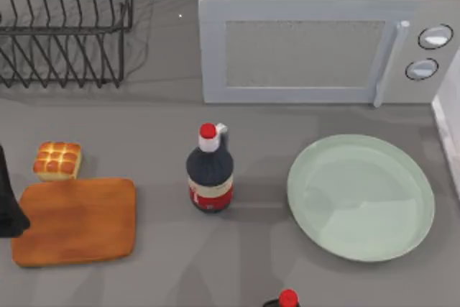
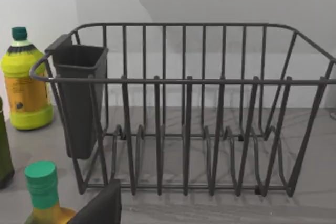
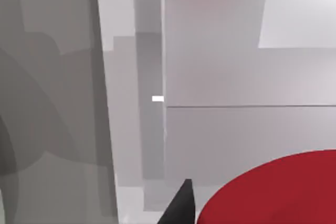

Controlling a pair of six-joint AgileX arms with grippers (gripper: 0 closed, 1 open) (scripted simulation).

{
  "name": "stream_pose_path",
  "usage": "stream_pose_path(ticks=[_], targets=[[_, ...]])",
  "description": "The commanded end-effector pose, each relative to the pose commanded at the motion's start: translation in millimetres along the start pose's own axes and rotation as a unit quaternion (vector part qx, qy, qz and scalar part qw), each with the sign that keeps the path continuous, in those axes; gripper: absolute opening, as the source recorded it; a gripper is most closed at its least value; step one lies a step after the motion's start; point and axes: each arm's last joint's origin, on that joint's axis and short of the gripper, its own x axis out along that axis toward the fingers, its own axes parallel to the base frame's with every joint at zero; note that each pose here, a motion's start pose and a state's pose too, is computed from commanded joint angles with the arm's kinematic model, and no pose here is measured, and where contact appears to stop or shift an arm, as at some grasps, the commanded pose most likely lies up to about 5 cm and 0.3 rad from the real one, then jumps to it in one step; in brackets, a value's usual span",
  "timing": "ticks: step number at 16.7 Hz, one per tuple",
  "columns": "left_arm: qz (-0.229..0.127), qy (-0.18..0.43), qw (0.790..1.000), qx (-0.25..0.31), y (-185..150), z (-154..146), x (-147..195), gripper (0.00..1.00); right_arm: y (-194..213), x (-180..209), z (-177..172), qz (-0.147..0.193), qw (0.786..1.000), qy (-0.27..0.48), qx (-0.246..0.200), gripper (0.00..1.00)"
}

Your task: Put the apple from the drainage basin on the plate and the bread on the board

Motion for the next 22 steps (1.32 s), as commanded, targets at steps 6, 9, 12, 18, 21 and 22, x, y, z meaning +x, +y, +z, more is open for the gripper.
stream_pose_path(ticks=[6,9,12,18,21,22], targets=[[0.0,0.0,1.0,0.0,0,0,0,1.0,89,-14,-31,-0.018,0.999,0.049,-0.002,0.0],[0.0,0.0,1.0,0.0,0,0,0,1.0,130,-26,-41,-0.025,0.999,0.036,-0.002,0.0],[0.0,0.0,1.0,0.0,0,0,0,1.0,165,-39,-47,-0.019,1.0,0.006,-0.003,0.0],[0.0,0.0,1.0,0.0,0,0,0,1.0,196,-53,-52,-0.004,1.0,-0.029,-0.003,0.0],[0.0,0.0,1.0,0.0,0,0,0,1.0,196,-53,-52,-0.004,1.0,-0.029,-0.003,0.0],[0.0,0.0,1.0,0.0,0,0,0,1.0,196,-53,-52,-0.004,1.0,-0.029,-0.003,0.08]])
